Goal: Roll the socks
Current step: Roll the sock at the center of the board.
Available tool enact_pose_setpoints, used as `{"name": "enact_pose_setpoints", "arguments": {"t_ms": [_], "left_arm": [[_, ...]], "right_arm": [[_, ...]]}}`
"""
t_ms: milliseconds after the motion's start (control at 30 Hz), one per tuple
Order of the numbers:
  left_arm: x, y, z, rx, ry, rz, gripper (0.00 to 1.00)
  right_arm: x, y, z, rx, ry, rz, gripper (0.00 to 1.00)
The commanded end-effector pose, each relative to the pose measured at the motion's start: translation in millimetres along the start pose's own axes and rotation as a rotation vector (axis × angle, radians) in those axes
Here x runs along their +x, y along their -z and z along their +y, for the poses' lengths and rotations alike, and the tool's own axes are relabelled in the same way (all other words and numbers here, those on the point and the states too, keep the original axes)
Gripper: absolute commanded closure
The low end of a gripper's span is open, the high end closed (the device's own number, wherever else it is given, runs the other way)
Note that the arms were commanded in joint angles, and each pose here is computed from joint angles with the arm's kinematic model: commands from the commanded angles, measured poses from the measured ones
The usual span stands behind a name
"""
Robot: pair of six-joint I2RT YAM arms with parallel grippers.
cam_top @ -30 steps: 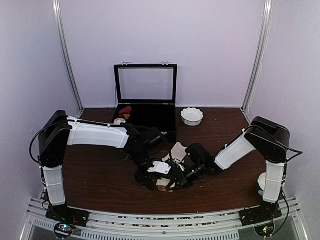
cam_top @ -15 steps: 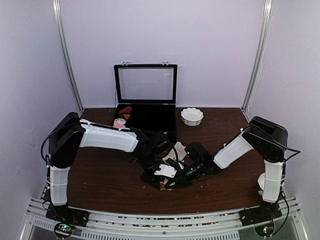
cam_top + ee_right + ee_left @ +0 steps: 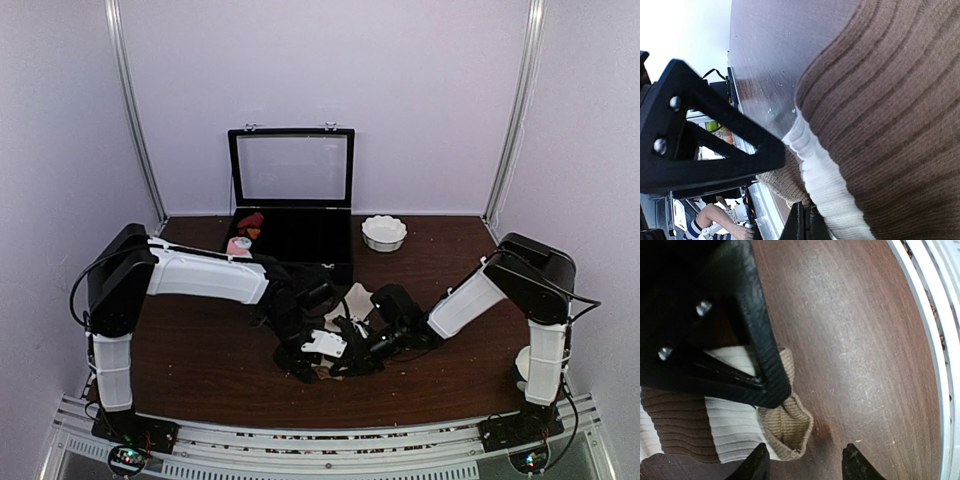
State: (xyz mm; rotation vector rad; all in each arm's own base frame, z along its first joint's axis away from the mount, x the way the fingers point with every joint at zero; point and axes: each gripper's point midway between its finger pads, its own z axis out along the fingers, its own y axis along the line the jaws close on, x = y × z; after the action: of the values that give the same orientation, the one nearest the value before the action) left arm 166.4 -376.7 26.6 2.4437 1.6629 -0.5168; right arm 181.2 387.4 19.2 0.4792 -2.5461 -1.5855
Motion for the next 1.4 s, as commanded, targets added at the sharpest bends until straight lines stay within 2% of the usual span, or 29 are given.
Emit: {"name": "enact_pose_setpoints", "arguments": {"t_ms": [0,333,633,800,1033,1367], "left_arm": [[-11,8,-7,-0.014,0.003,-0.025,0.5],[-1,-6,18,-0.199,0.014,0.073,0.56],[-2,5,39,-0.337,0.051,0.109,0.61],[-8,14,31,-0.315,0.054,0.087,0.6],[-20,24,-3,-0.169,0.037,0.008,0.58],[-14,10,6,-0.178,-0.017,0.048,0.57]], "right_arm": [[20,-2,-59,0.158,-0.149,-0.003,1.0],[17,1,-54,0.158,-0.149,-0.019,1.0],[18,2,-51,0.147,-0.153,-0.031,1.0],[17,3,-47,0.142,-0.148,-0.038,1.0],[25,-2,-39,0.132,-0.142,-0.022,1.0],[17,-9,-30,0.115,-0.138,-0.039,1.0]]}}
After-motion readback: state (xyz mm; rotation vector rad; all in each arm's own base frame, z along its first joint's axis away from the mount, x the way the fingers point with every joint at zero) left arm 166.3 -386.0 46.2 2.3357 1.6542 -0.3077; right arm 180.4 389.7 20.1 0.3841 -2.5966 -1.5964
